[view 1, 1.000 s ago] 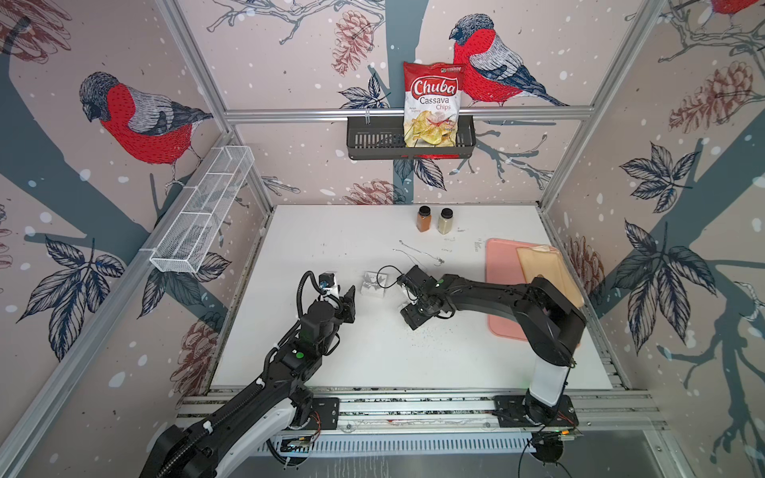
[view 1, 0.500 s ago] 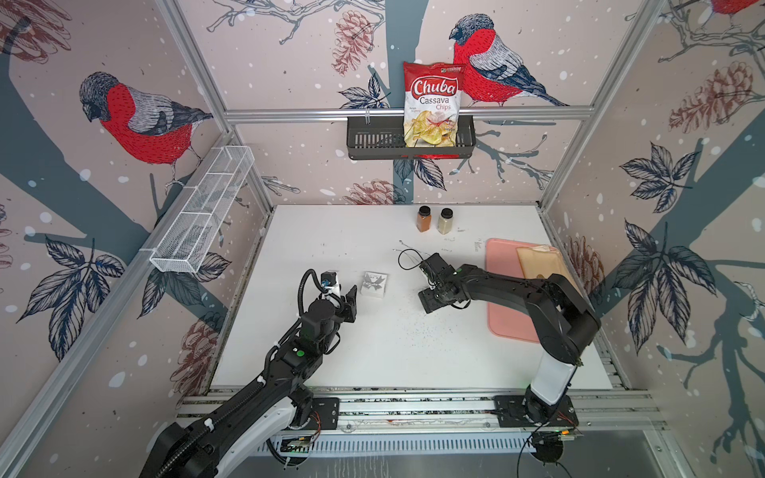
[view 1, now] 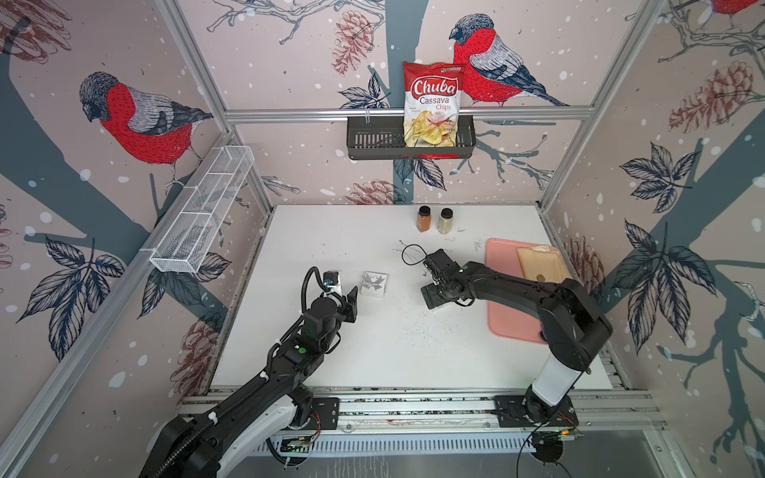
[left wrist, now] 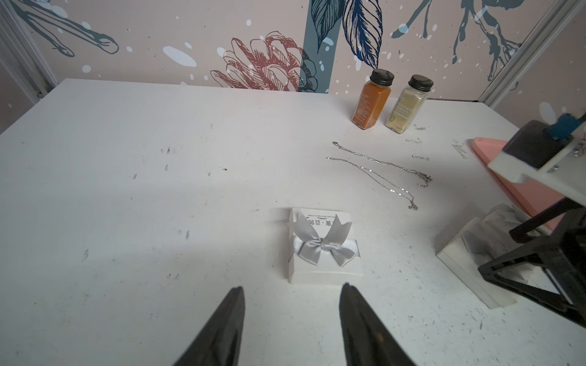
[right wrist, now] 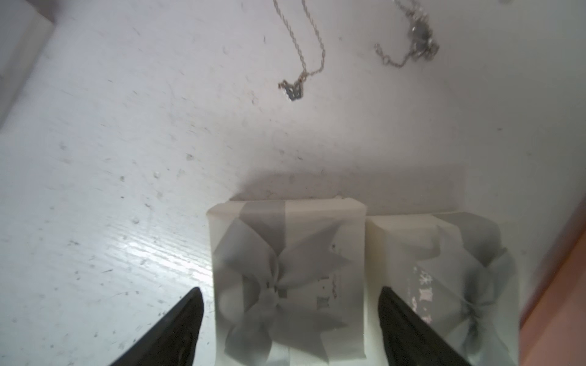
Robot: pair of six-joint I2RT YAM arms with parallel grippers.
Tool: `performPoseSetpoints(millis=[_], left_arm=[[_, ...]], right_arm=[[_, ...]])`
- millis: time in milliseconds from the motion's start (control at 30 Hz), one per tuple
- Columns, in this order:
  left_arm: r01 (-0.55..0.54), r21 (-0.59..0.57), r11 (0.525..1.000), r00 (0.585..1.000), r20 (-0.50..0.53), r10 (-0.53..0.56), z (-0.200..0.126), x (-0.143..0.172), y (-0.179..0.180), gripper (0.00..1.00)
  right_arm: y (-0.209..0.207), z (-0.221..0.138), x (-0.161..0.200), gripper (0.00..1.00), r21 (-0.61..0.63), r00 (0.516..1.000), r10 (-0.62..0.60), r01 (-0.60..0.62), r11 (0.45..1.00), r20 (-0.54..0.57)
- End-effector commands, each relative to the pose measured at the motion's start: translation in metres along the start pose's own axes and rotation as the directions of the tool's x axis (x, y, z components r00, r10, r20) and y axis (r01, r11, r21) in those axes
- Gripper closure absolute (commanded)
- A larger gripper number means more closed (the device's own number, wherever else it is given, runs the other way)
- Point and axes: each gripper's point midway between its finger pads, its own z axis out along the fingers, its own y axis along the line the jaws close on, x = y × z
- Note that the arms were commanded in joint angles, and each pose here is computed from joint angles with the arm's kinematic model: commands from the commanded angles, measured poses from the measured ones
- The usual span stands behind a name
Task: Take the necklace out of the lift-off lid jewelry box
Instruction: Move the jewelry box to the center of the board.
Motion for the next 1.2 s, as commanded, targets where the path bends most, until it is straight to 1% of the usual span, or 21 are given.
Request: performPoseSetpoints(millis=[0,33,100,200,300,367,500,567,633,700,933,1033,1167], left_arm=[[0.022,0.025,0.999,0.999,0.025,-0.023,0.002,-0.012,-0.003,0.48],[0.031,0.034,0.999,0.999,0.025,-0.032,0.002,-0.013,-0.004,0.48],[0.051,0.064,0.997,0.999,0.015,-0.052,0.005,-0.015,-0.006,0.41],[0.075,0.114,0.991,0.996,-0.053,-0.070,0.015,-0.010,-0.007,0.31],[0.115,0.143,0.983,0.985,-0.141,-0.095,0.031,0.000,-0.006,0.28],[0.148,0.184,0.972,0.975,-0.192,-0.112,0.042,0.005,-0.011,0.27],[0.179,0.251,0.951,0.951,-0.292,-0.102,0.063,0.015,-0.027,0.28],[0.190,0.286,0.939,0.943,-0.319,-0.094,0.071,0.015,-0.035,0.32],[0.197,0.311,0.930,0.940,-0.330,-0.089,0.077,0.016,-0.040,0.33],[0.198,0.302,0.932,0.936,-0.342,-0.088,0.083,0.020,-0.039,0.33],[0.174,0.187,0.967,0.914,-0.397,-0.088,0.099,0.044,-0.018,0.35],[0.181,0.191,0.965,0.913,-0.396,-0.093,0.102,0.047,-0.019,0.36],[0.191,0.228,0.955,0.908,-0.410,-0.084,0.106,0.050,-0.029,0.35]], right_arm=[[0.017,-0.020,-0.025,0.14,-0.076,0.995,-0.022,0.029,0.997,0.093],[0.020,-0.024,-0.033,0.15,-0.087,0.993,-0.020,0.030,0.996,0.117],[0.030,-0.030,-0.044,0.16,-0.138,0.989,-0.013,0.033,0.990,0.147],[0.045,-0.031,-0.055,0.17,-0.210,0.986,-0.009,0.045,0.977,0.166],[0.053,-0.029,-0.062,0.19,-0.245,0.985,-0.001,0.045,0.968,0.175],[0.059,-0.030,-0.067,0.20,-0.270,0.983,0.003,0.047,0.962,0.184],[0.063,-0.031,-0.068,0.22,-0.294,0.981,0.007,0.051,0.955,0.193],[0.062,-0.031,-0.066,0.22,-0.294,0.981,0.008,0.049,0.955,0.192],[0.061,-0.030,-0.063,0.22,-0.295,0.982,0.009,0.048,0.954,0.191],[0.059,-0.030,-0.061,0.22,-0.294,0.982,0.015,0.043,0.955,0.189],[0.056,-0.028,-0.056,0.21,-0.300,0.982,0.025,0.033,0.953,0.188],[0.055,-0.025,-0.055,0.21,-0.301,0.982,0.022,0.035,0.953,0.185],[0.055,-0.024,-0.057,0.21,-0.310,0.981,0.026,0.035,0.950,0.191]])
